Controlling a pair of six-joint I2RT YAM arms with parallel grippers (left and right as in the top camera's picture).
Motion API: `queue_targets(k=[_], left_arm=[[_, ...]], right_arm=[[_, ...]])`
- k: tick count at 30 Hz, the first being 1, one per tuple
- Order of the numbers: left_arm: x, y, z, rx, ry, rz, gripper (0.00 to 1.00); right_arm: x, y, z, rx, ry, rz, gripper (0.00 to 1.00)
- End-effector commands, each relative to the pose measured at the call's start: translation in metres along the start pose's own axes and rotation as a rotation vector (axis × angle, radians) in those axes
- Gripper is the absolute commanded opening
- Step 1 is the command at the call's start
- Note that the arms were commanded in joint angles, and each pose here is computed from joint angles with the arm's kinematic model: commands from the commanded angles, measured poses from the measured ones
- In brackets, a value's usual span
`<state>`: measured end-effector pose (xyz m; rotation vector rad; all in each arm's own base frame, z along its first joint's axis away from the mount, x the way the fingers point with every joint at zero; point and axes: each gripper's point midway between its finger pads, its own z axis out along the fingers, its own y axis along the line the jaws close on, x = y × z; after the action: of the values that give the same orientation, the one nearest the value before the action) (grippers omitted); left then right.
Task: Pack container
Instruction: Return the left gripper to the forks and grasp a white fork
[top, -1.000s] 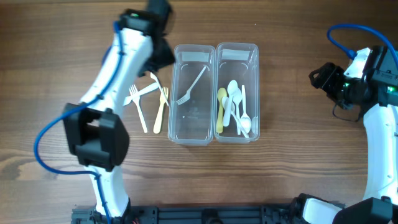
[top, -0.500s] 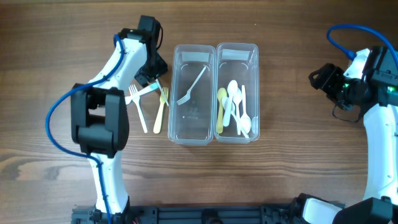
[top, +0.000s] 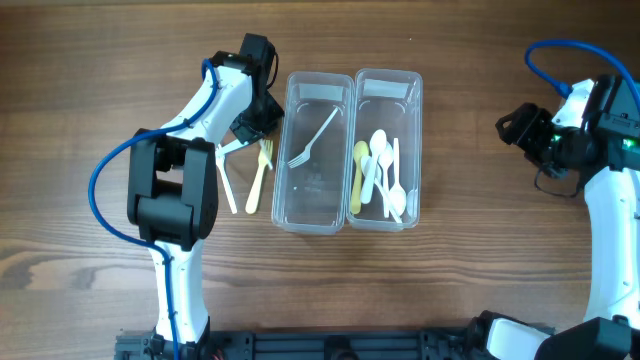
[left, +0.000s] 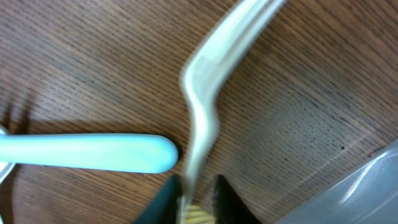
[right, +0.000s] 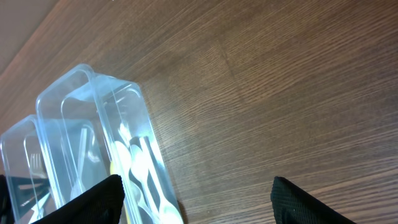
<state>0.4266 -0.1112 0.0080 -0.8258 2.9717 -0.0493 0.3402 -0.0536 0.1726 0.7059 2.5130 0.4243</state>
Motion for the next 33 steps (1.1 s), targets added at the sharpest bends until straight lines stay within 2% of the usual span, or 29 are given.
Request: queue_targets(k=[1,4,7,8,10,20,23,27,30,33], left_arm=[[0.008,0.007,0.020,-0.054,0.032,0.004,0.14],[0.008,0.007,0.019,-0.055,0.032,0.004,0.13],[0.008,0.009,0.019,-0.064,0.029,0.005,0.04],[0.007,0.012,0.019,-0.080,0.023,0.005,0.04],[0.006,0.015,0.019,-0.093,0.020,0.006,0.25],[0.018,0.028,0.036,-0.121,0.041,0.006,0.27],[0.019,0.028,0.037,-0.122,0.046,-0.013,0.16],[0.025,0.034,0.041,-0.137,0.060,-0.043,0.30],[0.027,0.036,0.043,-0.144,0.067,-0.047,0.31],[0.033,0.043,0.047,-0.167,0.079,-0.119,0.31]], right_arm=[[0.005,0.000,0.005,-0.012,0.026,0.006,0.76],[0.006,0.000,0.005,-0.011,0.029,0.008,0.76],[0.007,0.000,0.005,-0.009,0.032,0.009,0.76],[0.007,0.000,0.005,-0.010,0.032,0.008,0.76],[0.007,0.000,0.005,-0.010,0.032,0.008,0.75],[0.007,-0.001,0.005,-0.007,0.031,0.008,0.75],[0.007,-0.001,0.005,-0.007,0.031,0.008,0.75],[0.008,-0.001,0.005,-0.004,0.037,0.010,0.75],[0.008,-0.001,0.005,-0.004,0.037,0.009,0.75],[0.009,-0.001,0.005,-0.004,0.039,0.010,0.75]])
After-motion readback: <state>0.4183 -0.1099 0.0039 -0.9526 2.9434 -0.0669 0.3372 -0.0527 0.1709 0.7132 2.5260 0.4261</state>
